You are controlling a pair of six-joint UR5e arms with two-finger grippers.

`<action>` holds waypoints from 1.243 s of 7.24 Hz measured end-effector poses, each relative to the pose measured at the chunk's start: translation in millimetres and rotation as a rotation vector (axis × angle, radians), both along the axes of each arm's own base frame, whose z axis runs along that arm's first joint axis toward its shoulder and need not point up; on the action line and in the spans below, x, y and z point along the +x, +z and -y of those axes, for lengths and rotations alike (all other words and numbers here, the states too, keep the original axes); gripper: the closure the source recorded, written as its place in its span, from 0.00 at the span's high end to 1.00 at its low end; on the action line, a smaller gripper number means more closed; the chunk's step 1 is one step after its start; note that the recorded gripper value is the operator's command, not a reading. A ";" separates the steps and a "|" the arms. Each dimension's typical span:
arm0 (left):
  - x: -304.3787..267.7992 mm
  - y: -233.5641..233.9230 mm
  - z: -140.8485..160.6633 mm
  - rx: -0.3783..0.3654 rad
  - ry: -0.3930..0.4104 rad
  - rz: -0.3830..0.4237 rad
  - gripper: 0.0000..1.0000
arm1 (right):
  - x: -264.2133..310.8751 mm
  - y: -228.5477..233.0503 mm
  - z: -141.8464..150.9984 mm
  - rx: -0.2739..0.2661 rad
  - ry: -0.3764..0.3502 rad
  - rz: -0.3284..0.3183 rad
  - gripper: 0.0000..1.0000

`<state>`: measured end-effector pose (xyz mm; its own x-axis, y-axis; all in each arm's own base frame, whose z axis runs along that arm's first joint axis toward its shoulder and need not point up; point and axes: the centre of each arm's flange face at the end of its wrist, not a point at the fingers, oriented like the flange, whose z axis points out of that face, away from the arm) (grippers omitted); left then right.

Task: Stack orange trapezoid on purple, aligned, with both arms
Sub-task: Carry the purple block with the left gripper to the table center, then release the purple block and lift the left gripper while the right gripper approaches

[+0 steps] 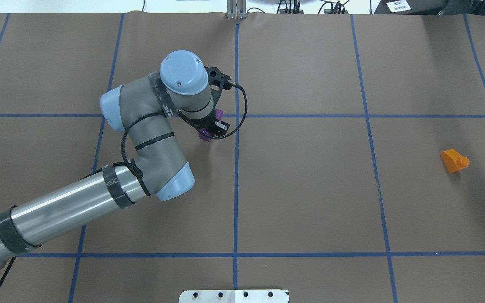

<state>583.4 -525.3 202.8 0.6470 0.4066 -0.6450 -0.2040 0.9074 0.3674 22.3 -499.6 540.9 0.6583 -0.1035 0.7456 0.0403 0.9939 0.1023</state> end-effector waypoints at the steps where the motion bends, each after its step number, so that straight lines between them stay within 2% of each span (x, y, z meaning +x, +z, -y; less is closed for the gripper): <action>1: 14.1 -8.5 0.9 -0.004 -0.002 -0.001 0.00 | -1.1 -0.9 0.8 0.002 -0.002 0.000 1.00; 3: 38.2 -19.1 1.8 -0.007 0.003 0.001 0.00 | -1.7 -2.1 1.3 0.000 0.000 0.001 1.00; 5: 47.3 -19.4 0.3 -0.010 0.009 0.006 0.45 | -2.4 -3.7 1.3 0.002 0.000 0.001 1.00; 6: 49.2 -19.3 -0.3 -0.011 0.010 0.007 0.82 | -2.5 -4.2 1.2 0.003 0.000 0.001 1.00; 7: 50.1 -20.6 -0.6 -0.010 0.010 0.004 1.00 | -2.7 -4.6 1.2 0.003 0.000 0.003 1.00; 9: 51.8 -24.1 -1.2 -0.004 0.006 -0.016 1.00 | -3.1 -6.2 1.9 0.006 -0.001 0.008 1.00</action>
